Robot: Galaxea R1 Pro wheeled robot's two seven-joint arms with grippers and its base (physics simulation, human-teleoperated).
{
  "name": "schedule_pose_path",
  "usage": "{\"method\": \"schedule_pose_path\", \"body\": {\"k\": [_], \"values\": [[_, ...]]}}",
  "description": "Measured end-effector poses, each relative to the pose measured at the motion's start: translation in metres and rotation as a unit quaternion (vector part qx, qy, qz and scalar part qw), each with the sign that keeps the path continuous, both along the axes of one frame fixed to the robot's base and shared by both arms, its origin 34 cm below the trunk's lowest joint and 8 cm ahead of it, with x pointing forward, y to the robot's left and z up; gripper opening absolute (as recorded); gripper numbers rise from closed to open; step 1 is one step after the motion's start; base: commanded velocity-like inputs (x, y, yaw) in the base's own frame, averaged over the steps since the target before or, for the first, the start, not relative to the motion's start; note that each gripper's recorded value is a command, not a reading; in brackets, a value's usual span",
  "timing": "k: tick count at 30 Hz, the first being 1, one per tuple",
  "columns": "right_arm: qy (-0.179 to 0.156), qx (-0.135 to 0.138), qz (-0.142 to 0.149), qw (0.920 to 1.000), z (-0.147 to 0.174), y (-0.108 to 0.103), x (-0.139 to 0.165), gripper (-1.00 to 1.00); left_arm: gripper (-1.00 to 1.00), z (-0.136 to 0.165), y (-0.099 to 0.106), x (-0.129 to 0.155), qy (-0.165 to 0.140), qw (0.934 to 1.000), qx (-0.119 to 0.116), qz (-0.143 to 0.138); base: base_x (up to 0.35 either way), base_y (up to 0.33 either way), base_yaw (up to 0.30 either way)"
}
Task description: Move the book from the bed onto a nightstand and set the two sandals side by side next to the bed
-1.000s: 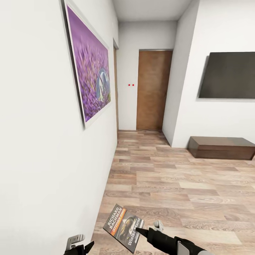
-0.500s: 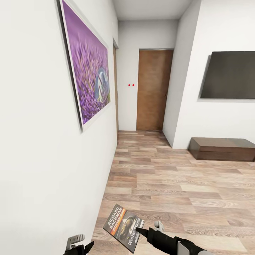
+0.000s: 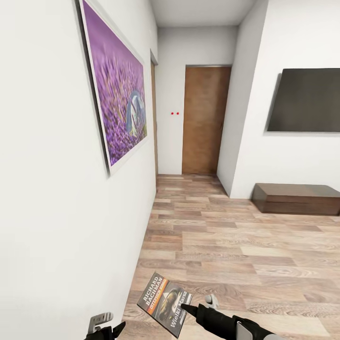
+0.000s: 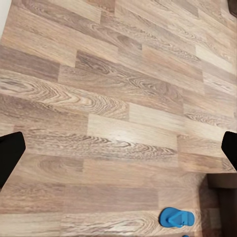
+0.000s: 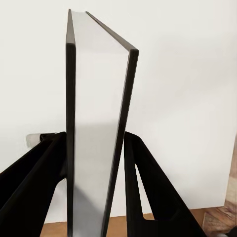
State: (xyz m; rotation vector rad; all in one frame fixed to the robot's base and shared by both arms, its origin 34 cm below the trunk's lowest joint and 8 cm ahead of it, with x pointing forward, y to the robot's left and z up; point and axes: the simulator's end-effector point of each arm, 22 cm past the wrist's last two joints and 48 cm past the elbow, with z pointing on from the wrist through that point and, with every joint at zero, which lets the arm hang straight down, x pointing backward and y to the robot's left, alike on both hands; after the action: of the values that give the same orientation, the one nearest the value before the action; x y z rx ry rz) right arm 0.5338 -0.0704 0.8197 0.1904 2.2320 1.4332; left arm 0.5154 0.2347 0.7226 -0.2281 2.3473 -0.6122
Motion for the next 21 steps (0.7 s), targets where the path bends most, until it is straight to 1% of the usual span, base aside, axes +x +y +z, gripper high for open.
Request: {"method": "schedule_pose_path", "body": {"k": [2,5,16,21], "values": [[0.000,0.001,-0.003,1.0000,0.0006,-0.0007,0.0010,-1.00,1.00,0.0001,-0.0004,-0.0001,0.000,1.0000,0.000,0.000,0.242,0.000,0.000],[0.000,0.001,-0.003,1.0000,0.0005,-0.0007,0.0012,-1.00,1.00,-0.0001,-0.0007,0.0000,0.000,1.0000,0.000,0.000,0.110,0.000,0.000],[0.000,0.001,-0.003,1.0000,0.0003,-0.0004,0.0011,-1.00,1.00,-0.0002,-0.0003,0.0002,0.000,1.0000,0.000,0.000,0.011,0.001,0.000],[0.000,0.001,-0.003,1.0000,0.0004,-0.0006,0.0012,-1.00,1.00,-0.0001,-0.0002,0.0001,0.000,1.0000,0.000,0.000,0.061,0.073,0.000]]}}
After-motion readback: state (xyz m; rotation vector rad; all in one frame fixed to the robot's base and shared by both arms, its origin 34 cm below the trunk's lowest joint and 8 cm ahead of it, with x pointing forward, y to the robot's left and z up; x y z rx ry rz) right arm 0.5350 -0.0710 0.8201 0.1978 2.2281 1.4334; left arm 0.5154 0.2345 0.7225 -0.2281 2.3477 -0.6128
